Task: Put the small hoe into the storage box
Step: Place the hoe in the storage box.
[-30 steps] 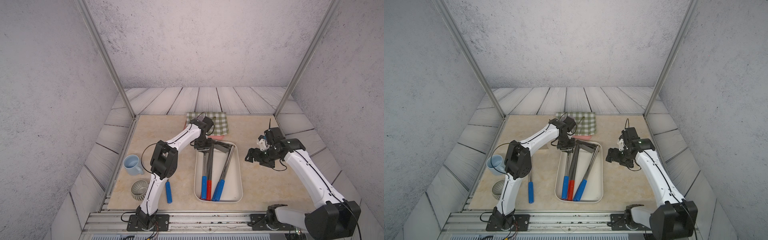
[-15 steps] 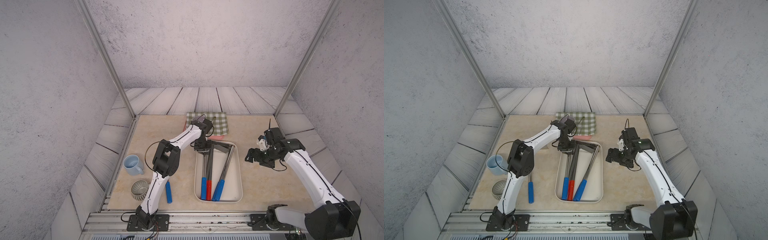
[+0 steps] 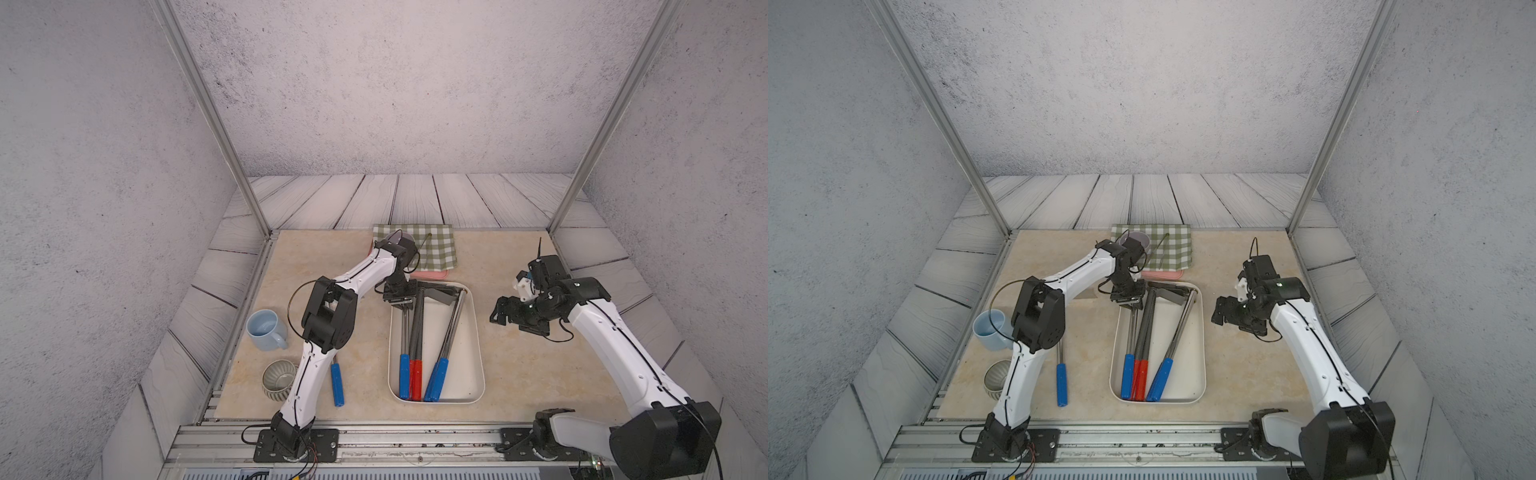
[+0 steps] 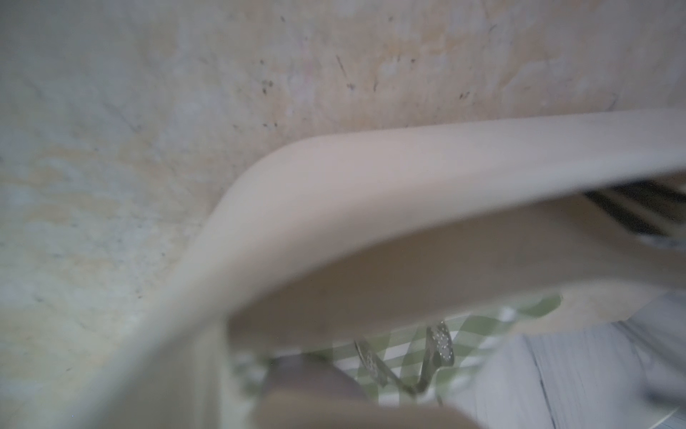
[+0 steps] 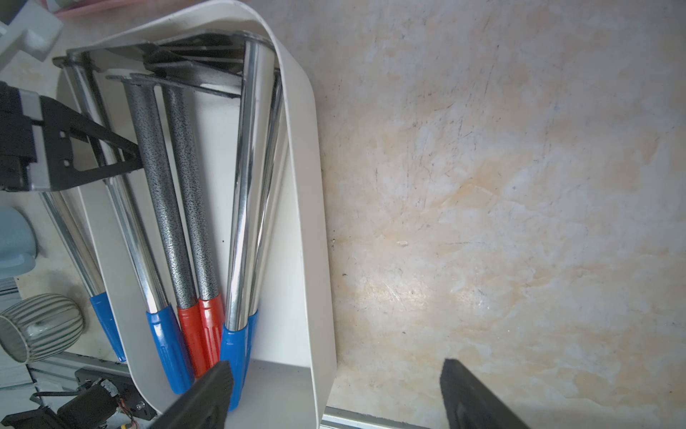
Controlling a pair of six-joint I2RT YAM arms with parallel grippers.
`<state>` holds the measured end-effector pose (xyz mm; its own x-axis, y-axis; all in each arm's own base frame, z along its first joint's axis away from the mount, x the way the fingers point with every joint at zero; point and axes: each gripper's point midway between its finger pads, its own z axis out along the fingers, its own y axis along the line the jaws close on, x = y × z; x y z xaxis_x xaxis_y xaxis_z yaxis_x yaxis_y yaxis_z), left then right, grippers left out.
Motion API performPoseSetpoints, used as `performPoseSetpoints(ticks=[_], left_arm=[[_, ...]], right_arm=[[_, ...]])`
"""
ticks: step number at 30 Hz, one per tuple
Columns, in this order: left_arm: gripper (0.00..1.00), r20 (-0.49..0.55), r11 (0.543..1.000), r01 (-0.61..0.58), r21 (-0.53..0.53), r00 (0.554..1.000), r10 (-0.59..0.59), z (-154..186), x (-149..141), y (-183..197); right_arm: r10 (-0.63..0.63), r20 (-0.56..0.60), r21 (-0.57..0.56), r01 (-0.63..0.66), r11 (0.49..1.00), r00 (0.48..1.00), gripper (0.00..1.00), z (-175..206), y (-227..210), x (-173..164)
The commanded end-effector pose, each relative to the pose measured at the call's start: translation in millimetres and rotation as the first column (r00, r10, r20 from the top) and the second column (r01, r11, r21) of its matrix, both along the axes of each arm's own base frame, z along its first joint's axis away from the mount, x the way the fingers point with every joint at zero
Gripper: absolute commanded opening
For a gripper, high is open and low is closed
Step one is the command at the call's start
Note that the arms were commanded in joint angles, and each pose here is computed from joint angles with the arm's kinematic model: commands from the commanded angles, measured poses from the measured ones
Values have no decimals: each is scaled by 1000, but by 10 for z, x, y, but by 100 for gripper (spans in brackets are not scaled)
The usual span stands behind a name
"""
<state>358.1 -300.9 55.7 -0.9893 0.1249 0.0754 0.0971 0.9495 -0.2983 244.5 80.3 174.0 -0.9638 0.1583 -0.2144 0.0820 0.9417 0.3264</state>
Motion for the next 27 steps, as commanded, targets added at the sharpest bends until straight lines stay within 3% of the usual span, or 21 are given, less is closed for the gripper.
performPoseSetpoints(ticks=[1,5,7,20,27], left_arm=[[6,-75,996,14,83,997,-8,-172,-123,233],[6,-96,996,26,81,995,-18,-197,-151,241],[0,-94,997,29,70,995,-22,-164,-158,231],[0,-124,999,52,2,991,-52,132,-219,164],[0,-164,994,85,67,984,-73,163,-251,272]], right_arm=[[-4,-20,-1,4,1000,1000,89,-48,-9,-18],[-7,-22,0,7,1000,1000,89,-43,-9,-17],[-8,-22,0,8,1000,1000,89,-38,-11,-13],[-8,-21,12,9,1000,1000,90,-18,14,6],[-11,-27,12,11,1000,1000,89,-43,11,-8]])
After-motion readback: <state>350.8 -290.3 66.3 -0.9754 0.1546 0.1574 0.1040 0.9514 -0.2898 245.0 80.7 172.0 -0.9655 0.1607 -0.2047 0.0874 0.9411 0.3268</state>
